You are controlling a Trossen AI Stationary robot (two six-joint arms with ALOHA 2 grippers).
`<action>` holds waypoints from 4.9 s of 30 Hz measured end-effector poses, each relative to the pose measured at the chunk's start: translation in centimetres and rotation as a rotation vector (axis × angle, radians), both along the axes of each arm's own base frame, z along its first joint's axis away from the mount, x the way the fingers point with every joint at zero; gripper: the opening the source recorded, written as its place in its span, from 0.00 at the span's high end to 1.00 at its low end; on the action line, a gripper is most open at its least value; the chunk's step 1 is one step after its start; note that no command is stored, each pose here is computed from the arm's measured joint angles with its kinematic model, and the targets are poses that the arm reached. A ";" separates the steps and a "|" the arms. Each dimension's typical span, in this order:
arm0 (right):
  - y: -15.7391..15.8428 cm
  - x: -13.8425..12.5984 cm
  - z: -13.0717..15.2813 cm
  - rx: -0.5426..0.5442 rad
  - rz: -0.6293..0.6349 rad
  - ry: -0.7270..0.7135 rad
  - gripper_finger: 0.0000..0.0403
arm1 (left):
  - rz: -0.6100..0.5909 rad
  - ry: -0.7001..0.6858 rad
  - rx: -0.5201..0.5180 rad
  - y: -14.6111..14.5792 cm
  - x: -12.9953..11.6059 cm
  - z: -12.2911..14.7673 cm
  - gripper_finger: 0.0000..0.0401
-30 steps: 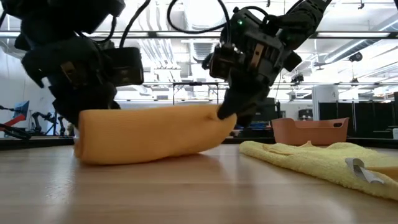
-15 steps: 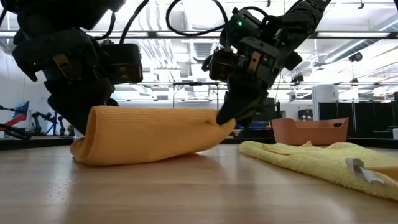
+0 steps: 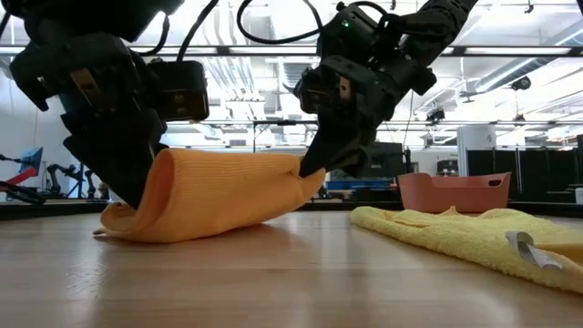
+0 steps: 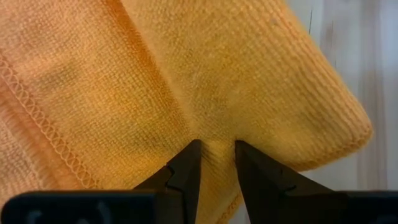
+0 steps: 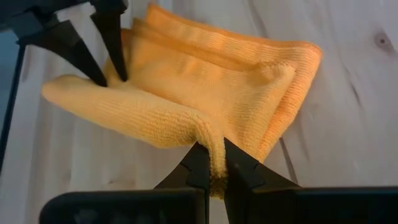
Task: Roll microfiber towels into tight, uniform cylinder then place into a basket
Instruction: Roll the orange towel
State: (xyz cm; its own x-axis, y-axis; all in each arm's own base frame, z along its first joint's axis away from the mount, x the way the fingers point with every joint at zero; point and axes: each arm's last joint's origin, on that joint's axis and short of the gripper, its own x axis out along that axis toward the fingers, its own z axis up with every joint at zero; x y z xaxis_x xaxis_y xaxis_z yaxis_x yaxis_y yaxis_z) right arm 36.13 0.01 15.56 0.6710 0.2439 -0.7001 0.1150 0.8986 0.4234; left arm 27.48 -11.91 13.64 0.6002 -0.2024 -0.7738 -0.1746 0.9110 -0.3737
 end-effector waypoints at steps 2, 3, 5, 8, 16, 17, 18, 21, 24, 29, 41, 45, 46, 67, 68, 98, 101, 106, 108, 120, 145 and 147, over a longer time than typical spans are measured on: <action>0.0 0.0 0.0 0.014 -0.014 0.005 0.96 | -0.001 0.001 -0.001 0.0 0.0 0.0 0.79; 0.0 0.0 0.0 0.018 -0.018 0.007 0.96 | -0.002 0.000 -0.002 0.0 0.0 0.1 0.79; 0.0 0.0 0.0 0.021 -0.021 0.008 0.96 | -0.003 -0.002 -0.004 0.0 -0.1 0.3 0.79; 0.0 0.0 0.0 0.025 -0.017 0.010 0.96 | -0.008 -0.011 -0.009 0.0 -0.2 0.7 0.79; 0.1 -0.3 -0.2 0.041 -0.003 0.044 0.96 | -0.041 -0.034 0.030 0.4 -1.0 1.9 0.79; 0.1 -0.4 -0.3 0.042 -0.003 0.052 0.96 | -0.044 -0.028 0.036 0.5 -1.2 2.1 0.78; 0.1 -0.4 -0.3 0.045 -0.004 0.059 0.96 | -0.044 -0.024 0.040 0.6 -1.4 2.3 0.78; 0.1 -0.5 -0.4 0.066 -0.027 0.085 0.96 | -0.042 -0.045 0.033 0.8 -1.8 3.3 0.73; 0.1 -0.5 -0.4 0.101 -0.066 0.101 0.96 | -0.018 -0.107 0.017 1.0 -2.2 4.8 0.67; 0.1 -0.5 -0.4 0.157 -0.133 0.123 0.96 | 0.001 -0.188 0.009 1.3 -2.7 6.7 0.53; 0.1 -0.7 -0.5 0.240 -0.159 0.169 0.96 | -0.207 -0.171 0.097 -1.5 -4.4 5.3 0.36; -0.1 -0.7 -0.5 0.258 -0.187 0.175 0.96 | -0.139 -0.197 0.081 -1.8 -4.1 5.2 0.35; -0.2 -0.7 -0.5 0.265 -0.197 0.178 0.96 | -0.108 -0.216 0.082 -1.8 -3.9 5.3 0.35; -0.4 -0.7 -0.5 0.300 -0.247 0.185 0.96 | 0.222 -0.208 0.114 -2.3 -1.5 3.4 0.35; -0.4 -0.7 -0.5 0.301 -0.249 0.185 0.96 | 0.223 -0.200 0.118 -2.4 -1.3 3.2 0.35; -0.4 -0.7 -0.5 0.305 -0.241 0.190 0.96 | 0.226 -0.125 0.166 -2.6 -0.4 2.0 0.36; -0.4 -0.7 -0.5 0.305 -0.241 0.190 0.96 | 0.274 -0.086 0.153 -2.2 -0.6 1.7 0.36; -0.4 -0.7 -0.5 0.306 -0.241 0.191 0.96 | 0.319 -0.040 0.136 -1.9 -0.9 1.4 0.46; -0.4 -0.7 -0.5 0.307 -0.241 0.191 0.96 | 0.317 -0.042 0.129 -1.9 -0.8 1.4 0.51; -0.4 -0.7 -0.5 0.310 -0.237 0.191 0.96 | 0.267 0.000 0.058 -2.1 -0.8 1.4 0.91; 0.4 -1.1 0.1 0.407 0.092 0.163 0.96 | 0.185 -0.038 -0.078 -1.9 -2.0 4.6 1.00; 0.4 -1.0 0.2 0.405 0.095 0.159 0.96 | 0.186 -0.027 -0.071 -1.7 -2.3 4.3 1.00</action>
